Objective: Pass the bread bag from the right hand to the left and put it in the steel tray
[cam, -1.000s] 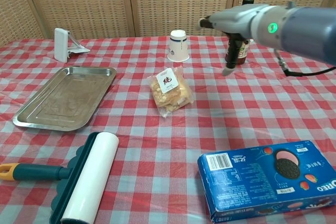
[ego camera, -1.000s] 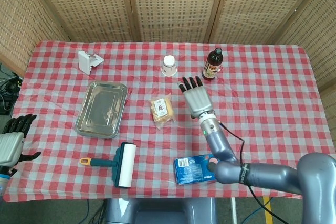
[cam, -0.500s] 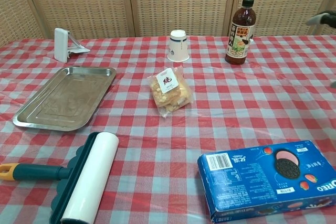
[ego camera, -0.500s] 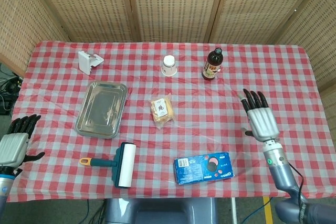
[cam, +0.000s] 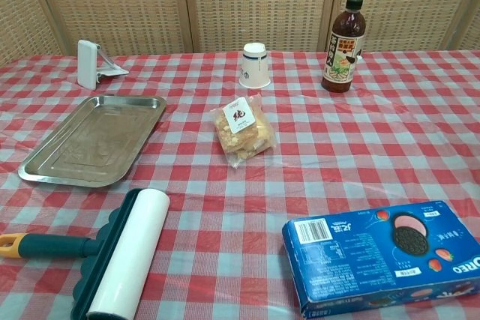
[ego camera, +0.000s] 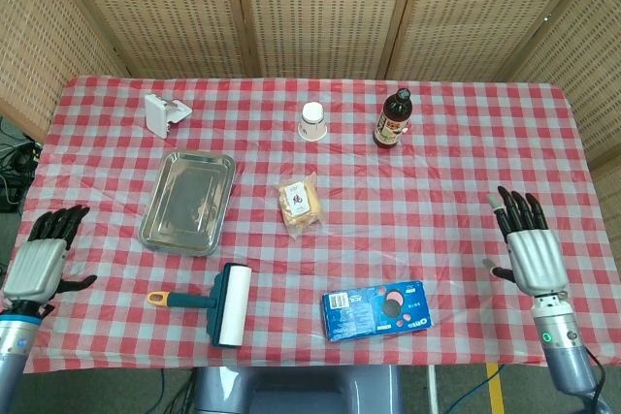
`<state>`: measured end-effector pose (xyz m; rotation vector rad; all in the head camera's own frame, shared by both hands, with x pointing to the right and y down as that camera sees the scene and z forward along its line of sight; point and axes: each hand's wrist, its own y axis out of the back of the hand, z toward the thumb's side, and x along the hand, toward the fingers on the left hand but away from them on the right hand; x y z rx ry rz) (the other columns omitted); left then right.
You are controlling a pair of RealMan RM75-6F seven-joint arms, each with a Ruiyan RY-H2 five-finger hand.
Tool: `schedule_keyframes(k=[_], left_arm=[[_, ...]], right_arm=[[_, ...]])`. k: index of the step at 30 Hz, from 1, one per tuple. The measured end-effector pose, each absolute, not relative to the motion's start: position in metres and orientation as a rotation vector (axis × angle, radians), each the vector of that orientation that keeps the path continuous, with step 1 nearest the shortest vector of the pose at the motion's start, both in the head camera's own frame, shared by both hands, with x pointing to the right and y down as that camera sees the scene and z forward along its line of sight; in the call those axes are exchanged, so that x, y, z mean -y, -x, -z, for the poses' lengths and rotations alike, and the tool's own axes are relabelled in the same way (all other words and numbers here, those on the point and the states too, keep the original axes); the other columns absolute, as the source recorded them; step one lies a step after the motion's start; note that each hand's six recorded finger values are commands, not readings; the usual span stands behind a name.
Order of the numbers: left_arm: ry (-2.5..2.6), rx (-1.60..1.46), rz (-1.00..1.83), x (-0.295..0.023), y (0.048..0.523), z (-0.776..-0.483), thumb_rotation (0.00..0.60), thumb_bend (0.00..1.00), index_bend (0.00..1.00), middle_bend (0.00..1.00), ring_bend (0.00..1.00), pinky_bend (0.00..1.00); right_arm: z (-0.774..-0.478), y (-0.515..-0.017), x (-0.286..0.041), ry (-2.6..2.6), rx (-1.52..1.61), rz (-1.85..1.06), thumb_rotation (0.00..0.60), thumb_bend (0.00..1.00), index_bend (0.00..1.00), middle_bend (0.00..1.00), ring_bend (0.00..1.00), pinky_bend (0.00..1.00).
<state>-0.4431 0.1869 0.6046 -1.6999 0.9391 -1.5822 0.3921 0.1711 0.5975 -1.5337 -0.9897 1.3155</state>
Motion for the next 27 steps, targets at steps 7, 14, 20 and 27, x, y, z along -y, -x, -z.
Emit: schedule_keyframes(k=[7, 14, 20, 27], left_arm=[[1.759, -0.825, 1.503, -0.138, 0.387, -0.608, 0.600, 0.02, 0.00, 0.00, 0.00, 0.00], [1.829, -0.691, 1.433, -0.088, 0.322, -0.623, 0.600, 0.02, 0.00, 0.00, 0.00, 0.00], [1.834, -0.509, 1.405, -0.051, 0.262, -0.655, 0.600, 0.02, 0.00, 0.00, 0.00, 0.00], [1.875, -0.441, 1.420, -0.040, 0.209, -0.684, 0.600, 0.02, 0.00, 0.00, 0.00, 0.00]], right_arm=[[-0.590, -0.402, -0.167, 1.536, 1.047, -1.303, 0.600, 0.02, 0.03, 0.00, 0.00, 0.02], [-0.584, -0.410, -0.165, 1.549, 1.091, -1.297, 0.600, 0.02, 0.03, 0.00, 0.00, 0.02], [-0.583, -0.422, -0.161, 1.549, 1.132, -1.310, 0.600, 0.02, 0.03, 0.00, 0.00, 0.02], [-0.584, -0.431, -0.158, 1.555, 1.167, -1.326, 0.600, 0.02, 0.03, 0.00, 0.00, 0.02]])
